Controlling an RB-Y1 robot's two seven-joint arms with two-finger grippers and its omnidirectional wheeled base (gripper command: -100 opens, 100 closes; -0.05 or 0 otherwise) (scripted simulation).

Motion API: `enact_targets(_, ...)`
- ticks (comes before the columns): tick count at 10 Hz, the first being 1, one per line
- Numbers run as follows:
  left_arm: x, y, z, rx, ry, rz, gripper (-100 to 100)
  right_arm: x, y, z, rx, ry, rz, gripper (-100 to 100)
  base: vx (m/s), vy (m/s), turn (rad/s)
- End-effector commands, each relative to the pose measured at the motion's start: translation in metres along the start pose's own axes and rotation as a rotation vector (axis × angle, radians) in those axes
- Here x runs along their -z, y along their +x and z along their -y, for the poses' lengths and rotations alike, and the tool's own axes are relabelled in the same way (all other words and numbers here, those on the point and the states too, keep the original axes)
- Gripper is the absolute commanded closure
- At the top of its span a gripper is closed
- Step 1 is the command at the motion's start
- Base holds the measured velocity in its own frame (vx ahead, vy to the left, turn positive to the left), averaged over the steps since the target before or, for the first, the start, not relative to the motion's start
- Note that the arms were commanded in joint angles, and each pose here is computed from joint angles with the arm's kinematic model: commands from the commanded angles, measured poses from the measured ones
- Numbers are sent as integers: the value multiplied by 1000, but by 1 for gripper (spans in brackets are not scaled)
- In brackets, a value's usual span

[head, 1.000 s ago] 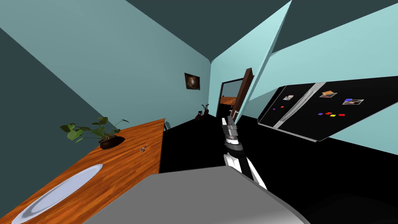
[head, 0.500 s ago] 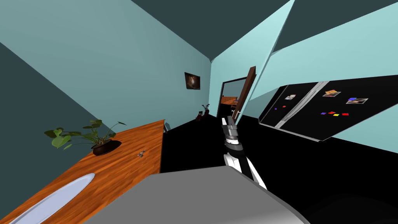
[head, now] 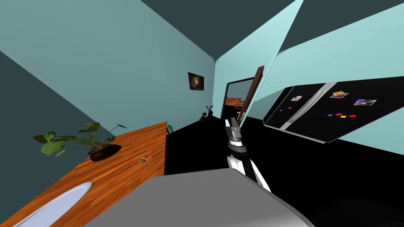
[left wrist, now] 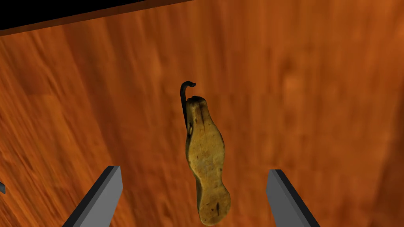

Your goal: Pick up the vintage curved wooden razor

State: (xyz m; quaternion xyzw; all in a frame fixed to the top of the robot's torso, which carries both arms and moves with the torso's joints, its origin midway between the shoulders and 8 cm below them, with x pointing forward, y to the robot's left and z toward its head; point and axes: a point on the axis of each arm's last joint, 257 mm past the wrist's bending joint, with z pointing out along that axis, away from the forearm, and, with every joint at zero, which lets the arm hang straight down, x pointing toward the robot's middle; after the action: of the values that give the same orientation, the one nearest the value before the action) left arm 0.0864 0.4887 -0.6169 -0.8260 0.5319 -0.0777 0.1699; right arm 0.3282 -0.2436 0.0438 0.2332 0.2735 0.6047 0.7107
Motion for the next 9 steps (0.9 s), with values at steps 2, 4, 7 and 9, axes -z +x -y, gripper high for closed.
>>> enact_targets(2, 0, 0, -1, -2, -3, 1, 0, 0, 0, 0, 0, 0, 0, 0, 11, 27, -4)
enact_targets(4, -8, 11, -4, -2, 0, 2, -100, 0, 0, 0, 0, 0, 0, 0, 2, 46, 6)
enact_targets(7, -15, 24, -9, -4, 0, 2, -100, 0, 0, 0, 0, 0, 0, 0, 8, 51, 3)
enact_targets(9, -15, 26, -10, -3, 1, 1, -100, 0, 0, 0, 0, 0, 0, 0, -3, 40, 2)
